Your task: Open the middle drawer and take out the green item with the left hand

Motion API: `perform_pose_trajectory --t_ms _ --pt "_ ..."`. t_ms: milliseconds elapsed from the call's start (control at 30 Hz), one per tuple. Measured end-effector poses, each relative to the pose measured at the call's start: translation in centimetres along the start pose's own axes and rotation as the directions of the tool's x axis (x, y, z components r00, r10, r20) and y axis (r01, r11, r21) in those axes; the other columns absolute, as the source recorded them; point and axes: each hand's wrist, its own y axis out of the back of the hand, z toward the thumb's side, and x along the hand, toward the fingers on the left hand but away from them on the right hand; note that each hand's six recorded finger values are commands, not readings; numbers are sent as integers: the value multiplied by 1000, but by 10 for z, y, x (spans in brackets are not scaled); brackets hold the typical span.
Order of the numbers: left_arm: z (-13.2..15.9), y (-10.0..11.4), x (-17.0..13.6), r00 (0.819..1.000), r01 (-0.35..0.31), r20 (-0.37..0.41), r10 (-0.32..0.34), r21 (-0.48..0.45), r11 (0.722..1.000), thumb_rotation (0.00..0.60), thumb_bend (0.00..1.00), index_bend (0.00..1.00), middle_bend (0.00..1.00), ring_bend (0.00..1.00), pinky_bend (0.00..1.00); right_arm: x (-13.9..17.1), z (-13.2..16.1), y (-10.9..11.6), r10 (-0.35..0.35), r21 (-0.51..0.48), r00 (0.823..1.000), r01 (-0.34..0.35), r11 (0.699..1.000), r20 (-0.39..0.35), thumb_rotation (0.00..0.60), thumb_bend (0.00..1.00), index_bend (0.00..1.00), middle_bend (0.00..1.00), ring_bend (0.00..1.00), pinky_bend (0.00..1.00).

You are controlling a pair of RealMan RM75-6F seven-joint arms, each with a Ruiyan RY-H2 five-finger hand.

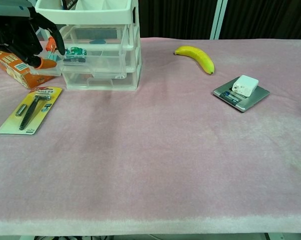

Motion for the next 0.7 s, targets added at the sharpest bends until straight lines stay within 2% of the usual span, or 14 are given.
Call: perform_pose_trajectory --t_ms 200,433,600,700 --pt "2 6 -1 1000 -23 8 23 -6 1000 600 326 357 1000 1000 977 0 0 0 1 0 1000 -1 1000 0 600 118 0 0 0 123" --pt "9 26 1 996 -87 25 86 1 996 600 190 346 1000 1000 1000 0 0 0 2 -3 1000 -2 1000 0 600 118 0 0 0 124" --pt "15 43 5 989 -146 23 144 74 987 600 102 346 1000 1000 1000 0 0 -1 5 -9 1000 -5 1000 1 600 118 0 0 0 123" --pt "17 51 9 986 -164 5 165 143 976 600 96 348 1000 1000 1000 0 0 -1 7 -13 1000 -7 1000 2 600 118 0 0 0 123"
